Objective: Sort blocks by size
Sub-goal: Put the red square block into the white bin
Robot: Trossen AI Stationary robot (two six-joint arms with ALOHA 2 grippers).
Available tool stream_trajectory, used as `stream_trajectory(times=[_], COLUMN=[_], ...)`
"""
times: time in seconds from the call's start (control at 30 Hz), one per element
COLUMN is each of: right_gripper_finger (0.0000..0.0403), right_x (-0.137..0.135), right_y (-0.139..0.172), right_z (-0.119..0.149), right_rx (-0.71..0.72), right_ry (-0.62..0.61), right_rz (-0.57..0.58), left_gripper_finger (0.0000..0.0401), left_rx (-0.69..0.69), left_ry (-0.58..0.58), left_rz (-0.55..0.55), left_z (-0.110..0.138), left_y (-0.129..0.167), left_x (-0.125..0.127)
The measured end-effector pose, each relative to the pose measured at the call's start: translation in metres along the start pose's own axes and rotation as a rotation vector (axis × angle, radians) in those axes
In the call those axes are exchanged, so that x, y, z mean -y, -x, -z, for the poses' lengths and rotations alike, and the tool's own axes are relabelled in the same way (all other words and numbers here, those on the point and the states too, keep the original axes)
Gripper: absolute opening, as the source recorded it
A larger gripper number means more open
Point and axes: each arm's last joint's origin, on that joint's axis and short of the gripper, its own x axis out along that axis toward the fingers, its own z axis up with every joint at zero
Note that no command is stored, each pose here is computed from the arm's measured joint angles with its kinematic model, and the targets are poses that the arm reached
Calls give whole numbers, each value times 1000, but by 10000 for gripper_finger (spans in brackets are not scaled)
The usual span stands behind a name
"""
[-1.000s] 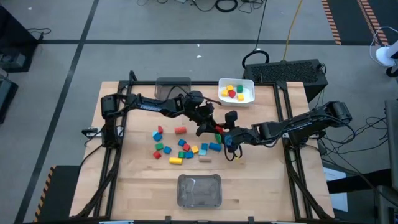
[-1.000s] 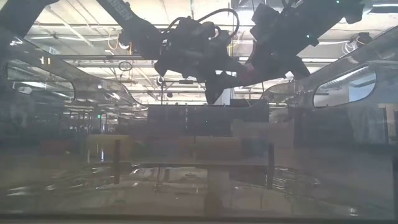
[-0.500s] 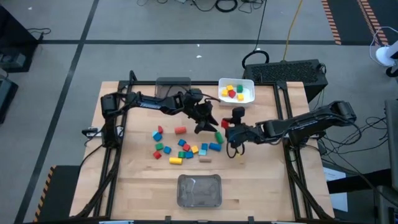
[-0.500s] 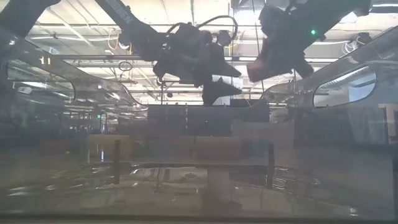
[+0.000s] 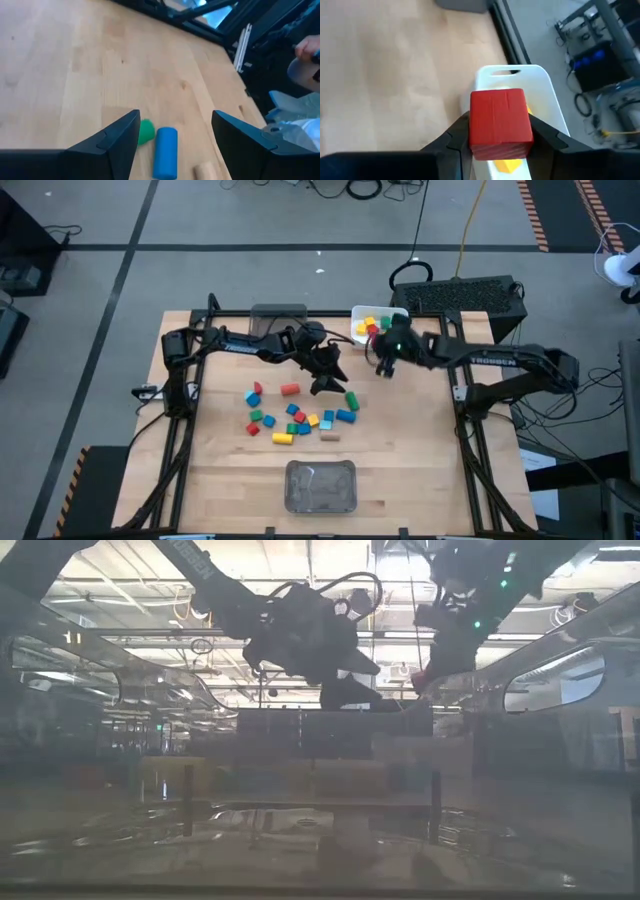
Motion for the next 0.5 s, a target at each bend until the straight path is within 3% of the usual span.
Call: stream_trajectory(times=[0.27, 0.5], right_gripper_finger=[120, 121], right_x=[52, 65], right_y=[-27, -64], right_z=[24, 51], right_rx=[-53, -190], right_ry=[-287, -434], right_rz=[28, -3], left_gripper_finger=[247, 247], left_rx=[-19, 39], left_ry=[-34, -150], left_rz=[-50, -229], left_z=[4, 3], left_y=[17, 56], left_x=[14, 44])
